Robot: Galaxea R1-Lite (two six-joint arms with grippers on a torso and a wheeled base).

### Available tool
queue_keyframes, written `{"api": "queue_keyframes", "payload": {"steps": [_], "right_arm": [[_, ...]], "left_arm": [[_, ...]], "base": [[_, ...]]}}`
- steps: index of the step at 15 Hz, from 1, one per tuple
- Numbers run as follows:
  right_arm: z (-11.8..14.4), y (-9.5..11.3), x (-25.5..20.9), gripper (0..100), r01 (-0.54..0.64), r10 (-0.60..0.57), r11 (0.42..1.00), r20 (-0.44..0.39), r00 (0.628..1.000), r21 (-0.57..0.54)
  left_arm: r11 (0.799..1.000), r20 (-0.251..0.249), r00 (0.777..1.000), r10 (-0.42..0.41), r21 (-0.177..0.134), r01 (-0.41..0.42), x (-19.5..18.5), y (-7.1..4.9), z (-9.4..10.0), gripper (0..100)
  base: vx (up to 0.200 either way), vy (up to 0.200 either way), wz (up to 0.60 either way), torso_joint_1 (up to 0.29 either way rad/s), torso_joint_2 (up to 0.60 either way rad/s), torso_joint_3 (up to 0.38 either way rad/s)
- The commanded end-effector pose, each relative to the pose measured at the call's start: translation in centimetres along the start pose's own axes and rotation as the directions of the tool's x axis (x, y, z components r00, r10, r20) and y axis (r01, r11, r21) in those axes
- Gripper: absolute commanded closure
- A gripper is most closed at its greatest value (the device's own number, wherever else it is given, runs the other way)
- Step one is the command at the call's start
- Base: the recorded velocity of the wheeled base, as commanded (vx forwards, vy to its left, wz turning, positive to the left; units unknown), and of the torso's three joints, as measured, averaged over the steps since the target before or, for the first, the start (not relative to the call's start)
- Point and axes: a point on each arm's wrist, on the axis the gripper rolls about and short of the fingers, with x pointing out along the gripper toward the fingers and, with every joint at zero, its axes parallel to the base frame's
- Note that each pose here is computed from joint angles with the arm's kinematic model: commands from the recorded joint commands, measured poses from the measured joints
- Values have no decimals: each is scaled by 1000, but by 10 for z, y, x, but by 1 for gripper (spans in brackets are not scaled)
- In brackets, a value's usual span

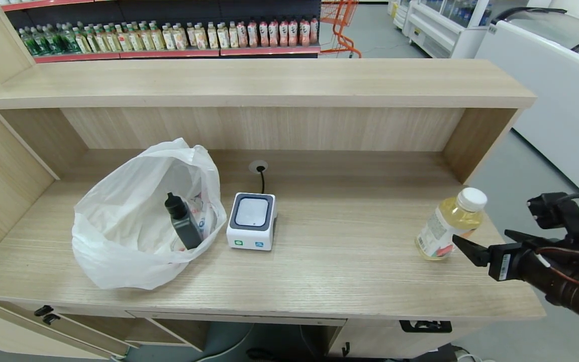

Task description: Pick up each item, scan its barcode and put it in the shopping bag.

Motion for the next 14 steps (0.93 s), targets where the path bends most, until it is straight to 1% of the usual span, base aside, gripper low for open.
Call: {"api": "queue_keyframes", "payload": {"steps": [1, 3, 5, 12, 14], "right_arm": [[-6, 6, 13, 0, -25, 24, 999, -33, 999, -25], [-6, 6, 19, 0, -26, 25, 998, -35, 999, -49], [-6, 7, 26, 0, -29, 28, 998, -38, 999, -50], [-7, 12, 61, 0, -40, 39, 998, -8, 999, -49], [-6, 20, 67, 0, -82, 83, 995, 1, 997, -51]], "left_arm": [[1000, 0, 1000, 3, 0, -3, 0, 0, 0, 0], [1000, 0, 1000, 1, 0, -1, 0, 0, 0, 0], [1000, 0, 1000, 0, 0, 0, 0, 0, 0, 0], [1000, 0, 1000, 0, 0, 0, 0, 0, 0, 0], [1000, 0, 1000, 1, 0, -1, 0, 0, 0, 0]], "base": [[0, 0, 0, 0, 0, 0], [0, 0, 0, 0, 0, 0], [0, 0, 0, 0, 0, 0], [0, 0, 0, 0, 0, 0], [0, 0, 0, 0, 0, 0]]}}
